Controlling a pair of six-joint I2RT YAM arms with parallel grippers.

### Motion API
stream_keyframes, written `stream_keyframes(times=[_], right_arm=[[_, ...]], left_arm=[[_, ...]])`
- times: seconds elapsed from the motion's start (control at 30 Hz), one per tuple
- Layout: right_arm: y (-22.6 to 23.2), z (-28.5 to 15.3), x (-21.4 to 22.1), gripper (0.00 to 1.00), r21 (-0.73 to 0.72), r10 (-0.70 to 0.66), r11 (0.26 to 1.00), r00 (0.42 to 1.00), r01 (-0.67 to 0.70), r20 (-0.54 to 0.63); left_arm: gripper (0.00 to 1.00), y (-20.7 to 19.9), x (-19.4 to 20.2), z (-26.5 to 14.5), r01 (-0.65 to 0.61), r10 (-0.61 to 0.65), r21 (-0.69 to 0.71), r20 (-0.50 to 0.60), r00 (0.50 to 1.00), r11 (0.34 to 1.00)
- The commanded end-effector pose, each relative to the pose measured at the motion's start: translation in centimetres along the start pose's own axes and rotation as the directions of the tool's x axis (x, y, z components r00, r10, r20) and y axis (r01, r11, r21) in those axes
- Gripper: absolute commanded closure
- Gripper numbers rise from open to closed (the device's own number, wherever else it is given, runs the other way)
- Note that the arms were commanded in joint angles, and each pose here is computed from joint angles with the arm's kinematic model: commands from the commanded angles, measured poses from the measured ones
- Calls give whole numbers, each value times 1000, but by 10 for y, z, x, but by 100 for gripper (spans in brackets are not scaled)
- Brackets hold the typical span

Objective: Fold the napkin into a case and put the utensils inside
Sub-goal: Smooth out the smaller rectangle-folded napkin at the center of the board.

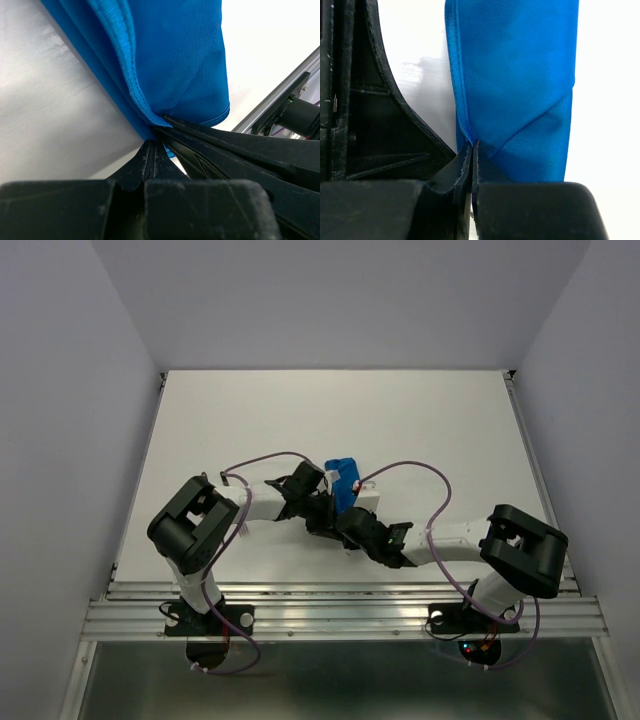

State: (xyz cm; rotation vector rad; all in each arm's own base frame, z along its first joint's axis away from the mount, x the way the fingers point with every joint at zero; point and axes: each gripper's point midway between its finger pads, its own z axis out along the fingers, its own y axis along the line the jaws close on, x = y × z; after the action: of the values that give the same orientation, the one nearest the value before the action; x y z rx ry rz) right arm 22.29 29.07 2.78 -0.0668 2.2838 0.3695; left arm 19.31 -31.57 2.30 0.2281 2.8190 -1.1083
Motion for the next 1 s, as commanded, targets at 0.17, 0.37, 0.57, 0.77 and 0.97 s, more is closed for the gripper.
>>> stream_keyframes(times=[0.17, 0.37, 0.57, 0.77, 0.97], right_arm=[[2, 1, 11, 97, -43, 16, 999, 1000, -16, -5], [3, -1, 9, 97, -56, -6, 998, 1000, 6, 2], [7, 0, 10, 97, -67, -7, 998, 1000, 7, -7], [7, -1, 9, 97, -70, -10, 997, 1000, 9, -8], [9, -1, 8, 97, -73, -11, 997, 1000, 10, -5]], left_arm=[[100, -25, -32, -58, -91, 92, -9, 117, 989, 996], [100, -22, -84, -77, -80, 80, -10, 217, 973, 997], [100, -32, -113, -56, -80, 69, 39, 222, 973, 996], [100, -44, -118, -41, -94, 74, 106, 179, 981, 990], [100, -13, -116, -26, -52, 54, -20, 148, 987, 998]])
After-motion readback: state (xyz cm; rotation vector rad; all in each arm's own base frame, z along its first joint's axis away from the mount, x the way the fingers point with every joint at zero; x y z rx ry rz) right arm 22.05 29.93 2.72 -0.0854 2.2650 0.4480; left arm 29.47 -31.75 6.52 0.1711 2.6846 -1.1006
